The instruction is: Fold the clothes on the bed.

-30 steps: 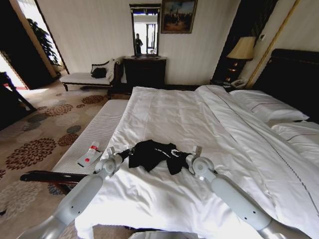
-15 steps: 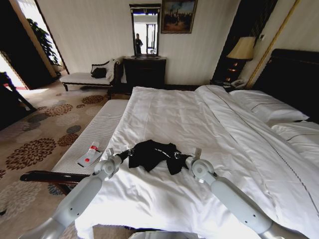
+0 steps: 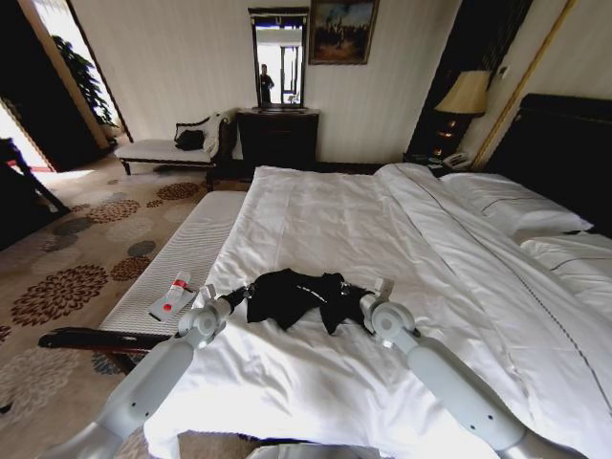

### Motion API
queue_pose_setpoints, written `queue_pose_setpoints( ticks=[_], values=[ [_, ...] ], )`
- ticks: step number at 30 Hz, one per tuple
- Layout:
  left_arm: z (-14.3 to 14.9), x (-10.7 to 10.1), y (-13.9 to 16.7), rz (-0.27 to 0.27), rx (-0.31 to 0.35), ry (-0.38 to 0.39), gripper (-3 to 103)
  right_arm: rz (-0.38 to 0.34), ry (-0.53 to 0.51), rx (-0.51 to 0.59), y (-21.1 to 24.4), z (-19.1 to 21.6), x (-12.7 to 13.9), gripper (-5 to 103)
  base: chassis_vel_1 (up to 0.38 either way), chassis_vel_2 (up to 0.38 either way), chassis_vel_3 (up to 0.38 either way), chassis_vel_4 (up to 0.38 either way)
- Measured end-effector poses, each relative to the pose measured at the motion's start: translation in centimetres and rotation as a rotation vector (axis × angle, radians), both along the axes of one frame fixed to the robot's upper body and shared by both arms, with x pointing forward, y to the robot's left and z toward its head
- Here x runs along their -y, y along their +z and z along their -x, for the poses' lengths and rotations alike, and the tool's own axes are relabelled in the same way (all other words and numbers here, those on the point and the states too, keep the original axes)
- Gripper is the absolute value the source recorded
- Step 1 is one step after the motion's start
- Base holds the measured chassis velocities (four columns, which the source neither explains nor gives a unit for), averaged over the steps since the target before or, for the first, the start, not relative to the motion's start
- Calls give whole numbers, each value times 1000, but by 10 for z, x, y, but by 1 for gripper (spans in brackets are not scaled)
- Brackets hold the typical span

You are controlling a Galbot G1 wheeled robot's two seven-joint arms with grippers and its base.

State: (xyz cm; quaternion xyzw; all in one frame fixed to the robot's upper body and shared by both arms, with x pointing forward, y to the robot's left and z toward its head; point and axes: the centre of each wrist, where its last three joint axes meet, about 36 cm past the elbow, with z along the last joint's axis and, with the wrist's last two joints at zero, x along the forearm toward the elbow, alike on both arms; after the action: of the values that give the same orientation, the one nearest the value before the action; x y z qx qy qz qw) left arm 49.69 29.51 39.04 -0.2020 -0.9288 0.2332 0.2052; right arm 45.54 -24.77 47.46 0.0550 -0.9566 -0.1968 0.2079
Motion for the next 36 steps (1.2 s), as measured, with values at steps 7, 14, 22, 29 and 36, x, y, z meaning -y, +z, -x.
queue_pose_setpoints(
  ticks=[7, 14, 22, 29, 36],
  values=[
    [8, -14, 60, 72, 118, 15, 1, -73, -19, 192, 58, 21, 24, 0, 0, 0, 0, 0],
    [31, -28, 136, 118, 256, 3, 1, -115, 19, 387, 108, 45, 39, 0, 0, 0, 0, 0],
    [52, -41, 204, 114, 346, 8, 1, -181, 50, 561, 152, 62, 48, 0, 0, 0, 0, 0],
    [80, -51, 256, 153, 421, -24, 1, -203, 99, 690, 190, 91, 47, 0, 0, 0, 0, 0],
    [102, -72, 316, 131, 538, -14, 1, -166, 178, 814, 238, 128, 46, 0, 0, 0, 0, 0]
  ],
)
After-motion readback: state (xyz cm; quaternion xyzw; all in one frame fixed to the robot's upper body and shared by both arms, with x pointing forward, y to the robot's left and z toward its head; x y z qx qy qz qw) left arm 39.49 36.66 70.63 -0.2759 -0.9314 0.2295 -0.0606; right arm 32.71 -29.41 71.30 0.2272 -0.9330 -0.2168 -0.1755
